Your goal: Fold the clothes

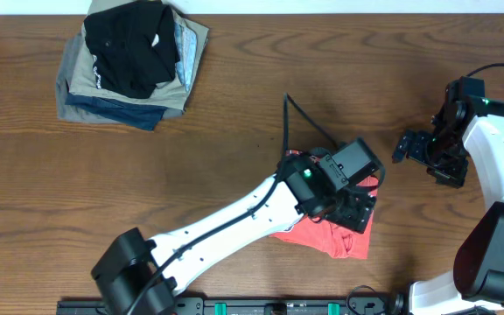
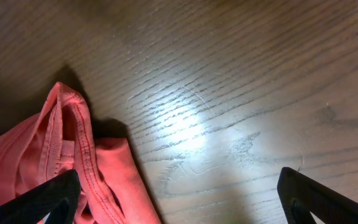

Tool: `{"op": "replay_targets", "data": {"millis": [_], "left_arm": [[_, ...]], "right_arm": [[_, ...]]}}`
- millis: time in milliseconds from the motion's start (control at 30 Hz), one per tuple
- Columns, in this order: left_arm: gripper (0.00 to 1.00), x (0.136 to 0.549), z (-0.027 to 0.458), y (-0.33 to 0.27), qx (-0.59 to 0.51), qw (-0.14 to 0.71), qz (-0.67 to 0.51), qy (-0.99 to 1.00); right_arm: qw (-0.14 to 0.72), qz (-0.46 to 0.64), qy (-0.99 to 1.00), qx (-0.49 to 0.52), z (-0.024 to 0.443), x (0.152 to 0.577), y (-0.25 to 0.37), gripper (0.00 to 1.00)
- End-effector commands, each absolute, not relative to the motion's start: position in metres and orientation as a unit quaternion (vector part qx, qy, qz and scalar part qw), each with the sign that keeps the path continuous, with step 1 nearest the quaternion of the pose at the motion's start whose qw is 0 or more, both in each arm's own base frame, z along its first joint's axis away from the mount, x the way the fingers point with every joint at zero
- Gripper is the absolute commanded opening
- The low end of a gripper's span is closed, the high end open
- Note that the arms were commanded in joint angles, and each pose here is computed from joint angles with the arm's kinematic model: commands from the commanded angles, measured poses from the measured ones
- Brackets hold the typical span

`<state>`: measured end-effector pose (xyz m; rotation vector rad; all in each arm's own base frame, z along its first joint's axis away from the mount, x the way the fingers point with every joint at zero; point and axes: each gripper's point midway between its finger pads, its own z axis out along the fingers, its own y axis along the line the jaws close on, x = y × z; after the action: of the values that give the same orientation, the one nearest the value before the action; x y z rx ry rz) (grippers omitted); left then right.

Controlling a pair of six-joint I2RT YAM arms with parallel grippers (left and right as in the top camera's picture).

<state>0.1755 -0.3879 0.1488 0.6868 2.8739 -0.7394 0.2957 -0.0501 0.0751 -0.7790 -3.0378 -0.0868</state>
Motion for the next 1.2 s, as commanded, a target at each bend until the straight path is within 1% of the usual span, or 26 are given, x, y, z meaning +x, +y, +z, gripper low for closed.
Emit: {"op": "replay_targets", "data": {"millis": [0, 167, 233, 267, 400, 467, 500, 533, 600, 633, 667, 767, 800, 833, 1033, 1167], "left_arm": [[0.75, 0.170, 0.117, -0.385, 0.235, 0.016, -0.213, 0.948], [0.75, 0.170, 0.075, -0.386, 0.220, -0.019, -0.179, 0.959], [0.72, 0.169, 0.061, -0.384, 0.218, -0.032, -0.166, 0.961], [0.67, 0.168, 0.057, -0.384, 0.218, -0.038, -0.163, 0.962], [0.54, 0.166, 0.047, -0.384, 0.217, -0.048, -0.159, 0.962], [0.43, 0.168, 0.048, -0.387, 0.218, -0.043, -0.163, 0.961], [0.34, 0.169, 0.049, -0.389, 0.218, -0.040, -0.167, 0.961], [0.28, 0.170, 0.050, -0.390, 0.219, -0.038, -0.170, 0.960], [0.19, 0.170, 0.051, -0.391, 0.219, -0.035, -0.173, 0.960], [0.19, 0.170, 0.052, -0.391, 0.220, -0.034, -0.174, 0.959], [0.15, 0.170, 0.054, -0.391, 0.220, -0.033, -0.175, 0.959], [0.11, 0.170, 0.061, -0.392, 0.221, -0.029, -0.182, 0.958], [0.07, 0.169, 0.063, -0.393, 0.223, -0.030, -0.185, 0.957], [0.06, 0.168, 0.065, -0.394, 0.224, -0.031, -0.189, 0.956], [0.06, 0.146, 0.078, -0.405, 0.244, -0.055, -0.223, 0.942], [0.06, 0.132, 0.089, -0.413, 0.267, -0.050, -0.236, 0.933]], "right_arm": [[-0.004, -0.030, -0.968, -0.248, 0.079, 0.299, -0.051, 0.99], [-0.005, -0.030, -0.968, -0.248, 0.079, 0.299, -0.051, 0.99], [-0.004, -0.030, -0.968, -0.248, 0.079, 0.299, -0.051, 0.99], [-0.004, -0.030, -0.968, -0.248, 0.079, 0.299, -0.051, 0.99], [-0.005, -0.030, -0.968, -0.248, 0.079, 0.299, -0.051, 0.99], [-0.004, -0.030, -0.968, -0.248, 0.079, 0.299, -0.051, 0.99], [-0.004, -0.030, -0.968, -0.248, 0.079, 0.299, -0.051, 0.99], [-0.004, -0.030, -0.968, -0.248, 0.079, 0.299, -0.051, 0.99], [-0.004, -0.030, -0.968, -0.248, 0.079, 0.299, -0.051, 0.99], [-0.004, -0.030, -0.968, -0.248, 0.079, 0.299, -0.051, 0.99], [-0.005, -0.030, -0.968, -0.248, 0.079, 0.299, -0.051, 0.99], [-0.004, -0.030, -0.968, -0.248, 0.079, 0.299, -0.051, 0.99], [-0.004, -0.030, -0.968, -0.248, 0.079, 0.299, -0.051, 0.99], [-0.004, -0.030, -0.968, -0.248, 0.079, 0.299, -0.051, 0.99], [-0.005, -0.030, -0.968, -0.248, 0.079, 0.299, -0.051, 0.99], [-0.004, -0.030, -0.968, -0.248, 0.079, 0.299, -0.051, 0.99]]}}
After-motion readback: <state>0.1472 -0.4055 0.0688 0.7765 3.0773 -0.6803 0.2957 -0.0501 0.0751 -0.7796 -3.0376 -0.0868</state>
